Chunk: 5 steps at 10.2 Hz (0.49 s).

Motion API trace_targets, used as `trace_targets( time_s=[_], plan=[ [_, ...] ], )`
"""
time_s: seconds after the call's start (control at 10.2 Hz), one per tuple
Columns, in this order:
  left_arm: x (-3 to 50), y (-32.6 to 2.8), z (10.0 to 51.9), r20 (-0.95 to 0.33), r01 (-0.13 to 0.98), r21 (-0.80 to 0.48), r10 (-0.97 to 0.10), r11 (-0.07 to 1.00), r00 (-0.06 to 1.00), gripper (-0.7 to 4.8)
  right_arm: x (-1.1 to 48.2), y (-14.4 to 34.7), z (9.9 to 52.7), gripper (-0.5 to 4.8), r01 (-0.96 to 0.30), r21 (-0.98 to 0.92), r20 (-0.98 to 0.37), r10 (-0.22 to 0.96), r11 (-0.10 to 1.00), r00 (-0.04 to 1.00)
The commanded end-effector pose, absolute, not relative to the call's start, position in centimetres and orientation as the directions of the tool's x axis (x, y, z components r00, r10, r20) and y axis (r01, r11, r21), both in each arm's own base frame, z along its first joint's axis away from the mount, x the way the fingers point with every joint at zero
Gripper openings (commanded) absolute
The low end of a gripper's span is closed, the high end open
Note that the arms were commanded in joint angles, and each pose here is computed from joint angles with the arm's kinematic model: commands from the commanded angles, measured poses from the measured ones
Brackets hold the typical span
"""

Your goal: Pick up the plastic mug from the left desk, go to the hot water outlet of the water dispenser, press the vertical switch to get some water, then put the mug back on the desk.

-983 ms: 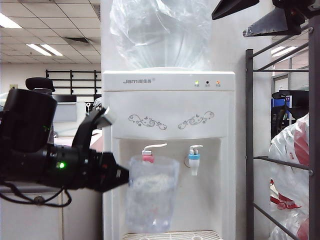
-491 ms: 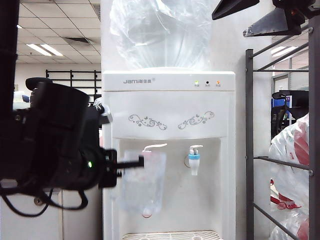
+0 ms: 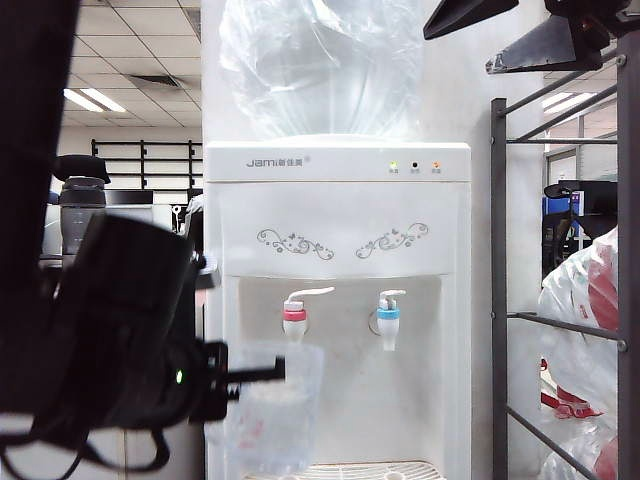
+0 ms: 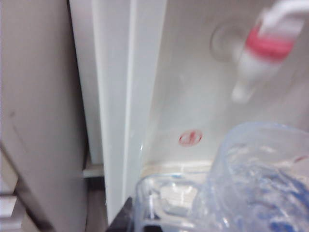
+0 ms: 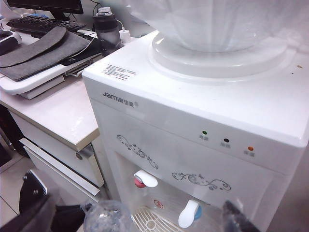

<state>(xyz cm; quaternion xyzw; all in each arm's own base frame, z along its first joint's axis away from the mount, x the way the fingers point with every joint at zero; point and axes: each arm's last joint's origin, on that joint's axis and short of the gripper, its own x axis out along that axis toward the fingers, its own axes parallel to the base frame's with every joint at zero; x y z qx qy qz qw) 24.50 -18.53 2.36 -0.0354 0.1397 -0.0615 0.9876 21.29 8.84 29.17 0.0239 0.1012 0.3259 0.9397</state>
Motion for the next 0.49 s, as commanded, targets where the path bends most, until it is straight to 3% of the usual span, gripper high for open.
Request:
trace_targets(
  time_s=[0.1, 0.49],
  plan=[
    [25.5, -19.3, 2.8, -0.192, 0.093, -0.134, -0.118, 0.987, 0.974, -0.06, 21.3, 8.9, 29.4, 4.79, -0.616, 0.104, -0.158, 0.625, 0.781, 0.765],
    [26.4, -20.0, 1.4, -0.219, 0.067, -0.144, -0.098, 0.987, 0.971, -0.06, 21.3, 8.9, 29.4, 4.79, -0.616, 0.104, -0.158, 0.624, 0.781, 0.765]
  ],
)
